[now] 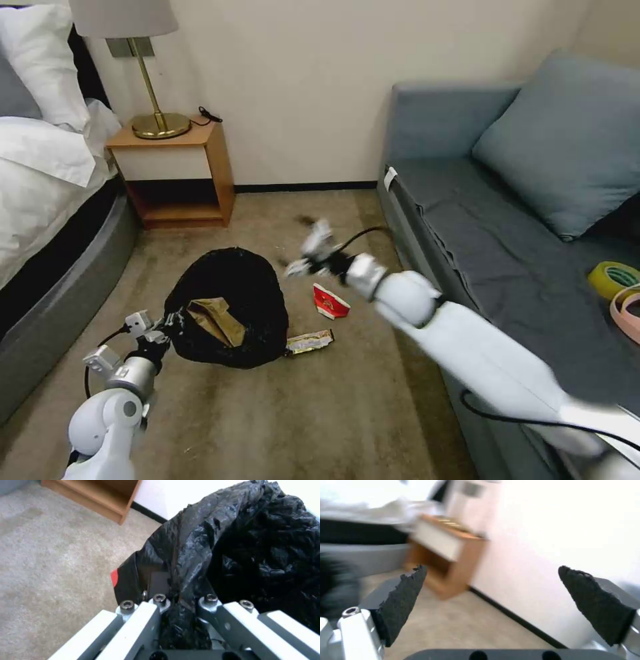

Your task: Pick up the trash bin, then pick up the garbage on the floor and place it into the trash bin.

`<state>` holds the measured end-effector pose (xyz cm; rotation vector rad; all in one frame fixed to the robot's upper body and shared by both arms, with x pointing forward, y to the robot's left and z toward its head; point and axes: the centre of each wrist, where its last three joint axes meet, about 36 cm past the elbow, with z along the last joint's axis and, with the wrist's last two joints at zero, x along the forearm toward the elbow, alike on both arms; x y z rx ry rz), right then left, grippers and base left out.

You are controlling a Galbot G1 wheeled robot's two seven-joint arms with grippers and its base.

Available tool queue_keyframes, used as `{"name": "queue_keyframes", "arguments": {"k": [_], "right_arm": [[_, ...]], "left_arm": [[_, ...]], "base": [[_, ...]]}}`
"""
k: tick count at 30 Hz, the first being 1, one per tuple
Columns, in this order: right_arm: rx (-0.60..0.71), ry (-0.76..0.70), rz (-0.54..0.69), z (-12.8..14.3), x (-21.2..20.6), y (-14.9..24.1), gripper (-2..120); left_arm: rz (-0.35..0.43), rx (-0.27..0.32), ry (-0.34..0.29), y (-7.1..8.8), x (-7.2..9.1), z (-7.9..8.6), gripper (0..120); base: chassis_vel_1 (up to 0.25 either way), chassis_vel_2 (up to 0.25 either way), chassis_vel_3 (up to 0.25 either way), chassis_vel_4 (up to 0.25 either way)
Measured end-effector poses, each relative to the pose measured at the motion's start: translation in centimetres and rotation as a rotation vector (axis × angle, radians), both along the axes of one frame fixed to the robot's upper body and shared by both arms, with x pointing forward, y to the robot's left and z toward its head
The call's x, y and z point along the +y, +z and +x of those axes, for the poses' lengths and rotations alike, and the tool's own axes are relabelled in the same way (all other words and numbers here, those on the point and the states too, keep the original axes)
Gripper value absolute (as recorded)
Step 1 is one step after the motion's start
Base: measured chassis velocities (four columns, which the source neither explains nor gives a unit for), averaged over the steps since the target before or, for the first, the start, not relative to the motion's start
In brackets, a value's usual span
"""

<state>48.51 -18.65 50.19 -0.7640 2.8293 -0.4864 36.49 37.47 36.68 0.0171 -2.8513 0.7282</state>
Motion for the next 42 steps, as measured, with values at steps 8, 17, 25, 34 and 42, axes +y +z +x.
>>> {"name": "queue_keyframes", "arguments": {"k": [8, 17, 25, 34, 42], "right_arm": [[0.119, -0.273, 0.073, -6.8, -4.0, -1.5, 100], [0.195, -0.390, 0.102, -13.0, -3.3, -2.4, 100], [0.199, -0.421, 0.079, -15.8, -3.2, -3.1, 100], [0.181, -0.397, 0.066, -16.6, -3.3, -3.1, 100], [0.178, -0.384, 0.058, -17.1, -3.0, -3.2, 100]], "left_arm": [[0.057, -0.006, 0.030, 0.5, 1.1, 0.0, 3], [0.075, -0.005, 0.048, 0.9, 1.2, -1.0, 3], [0.087, -0.005, 0.059, 1.3, 1.6, -1.9, 3], [0.080, -0.011, 0.085, 1.8, 2.3, -2.0, 3], [0.075, -0.016, 0.120, 2.2, 3.8, -2.7, 3]], "base": [[0.000, 0.000, 0.000, 0.000], [0.000, 0.000, 0.000, 0.000], [0.000, 0.000, 0.000, 0.000], [0.000, 0.000, 0.000, 0.000], [0.000, 0.000, 0.000, 0.000]]}}
